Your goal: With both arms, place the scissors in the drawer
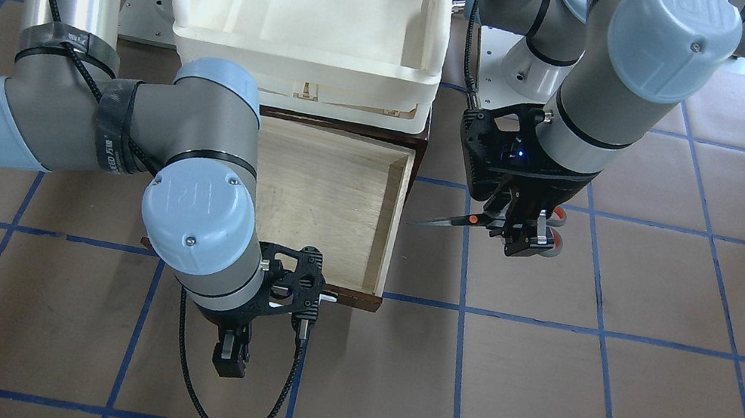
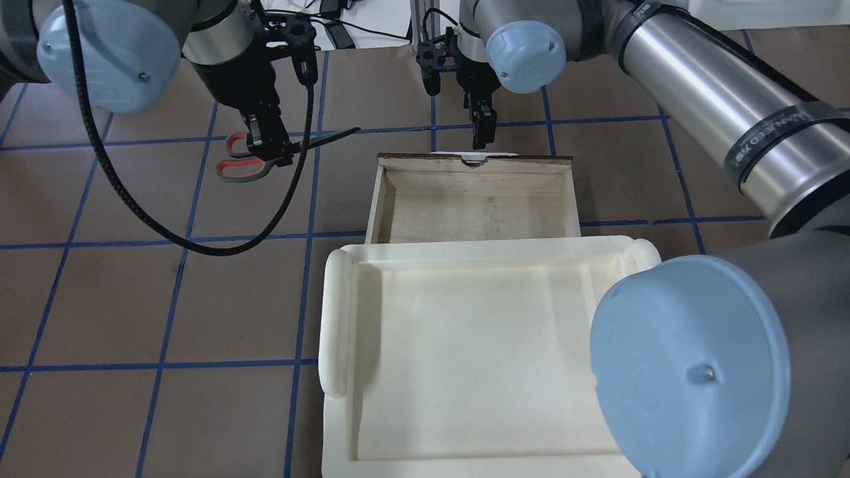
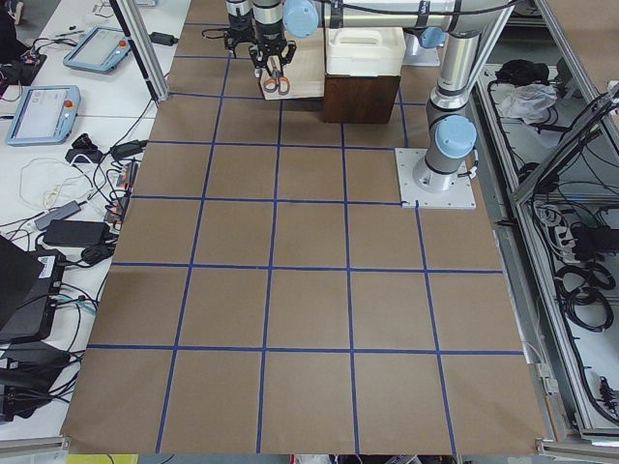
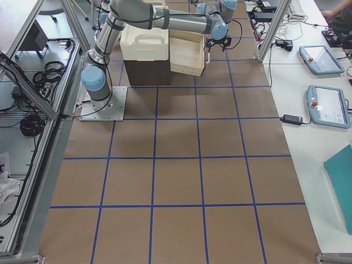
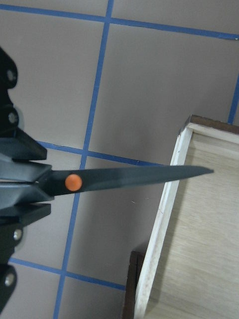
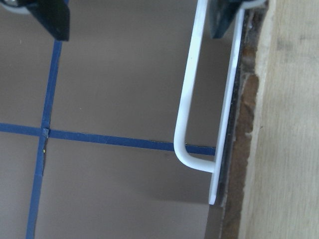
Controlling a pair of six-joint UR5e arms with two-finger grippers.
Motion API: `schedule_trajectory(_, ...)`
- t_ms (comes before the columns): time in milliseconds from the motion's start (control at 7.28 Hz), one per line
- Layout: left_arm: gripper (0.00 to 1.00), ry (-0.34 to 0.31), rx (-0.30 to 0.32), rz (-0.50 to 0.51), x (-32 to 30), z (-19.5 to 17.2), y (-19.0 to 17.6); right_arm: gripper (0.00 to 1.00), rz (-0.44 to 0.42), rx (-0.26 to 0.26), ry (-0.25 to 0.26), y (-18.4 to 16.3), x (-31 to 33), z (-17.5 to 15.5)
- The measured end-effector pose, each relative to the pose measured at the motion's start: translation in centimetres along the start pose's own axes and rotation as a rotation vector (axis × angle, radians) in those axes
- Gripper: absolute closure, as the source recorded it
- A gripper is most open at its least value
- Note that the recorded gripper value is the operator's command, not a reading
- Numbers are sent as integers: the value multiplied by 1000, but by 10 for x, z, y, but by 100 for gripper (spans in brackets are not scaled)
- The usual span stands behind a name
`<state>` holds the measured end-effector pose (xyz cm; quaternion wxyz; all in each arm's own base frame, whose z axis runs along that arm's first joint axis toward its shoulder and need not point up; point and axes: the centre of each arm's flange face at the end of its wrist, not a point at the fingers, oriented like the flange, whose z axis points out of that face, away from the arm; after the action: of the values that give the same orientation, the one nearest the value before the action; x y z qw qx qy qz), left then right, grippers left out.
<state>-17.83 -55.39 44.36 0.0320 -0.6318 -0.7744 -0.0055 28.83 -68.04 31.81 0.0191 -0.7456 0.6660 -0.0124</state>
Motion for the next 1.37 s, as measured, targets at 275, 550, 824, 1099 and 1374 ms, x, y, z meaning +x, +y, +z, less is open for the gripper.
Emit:
schedule_trajectory(275, 100, 9, 4, 23, 11, 4, -22, 0, 43, 6, 37, 21, -10, -47)
schedule_trajectory(550, 100, 17, 7, 28, 17, 9, -36, 0, 189, 28, -11, 70, -46, -109)
schedule_trajectory(824, 100, 41, 21, 70, 33, 18, -65, 0, 360, 37, -35, 123, -87, -152)
schedule_trajectory(1099, 100, 95, 64, 105, 49, 36, -105, 0, 642, 37, -58, 167, -127, -180)
schedule_trajectory(1374, 100, 137, 55, 107, 61, 63, -140, 0, 765, 41, -55, 176, -139, -187)
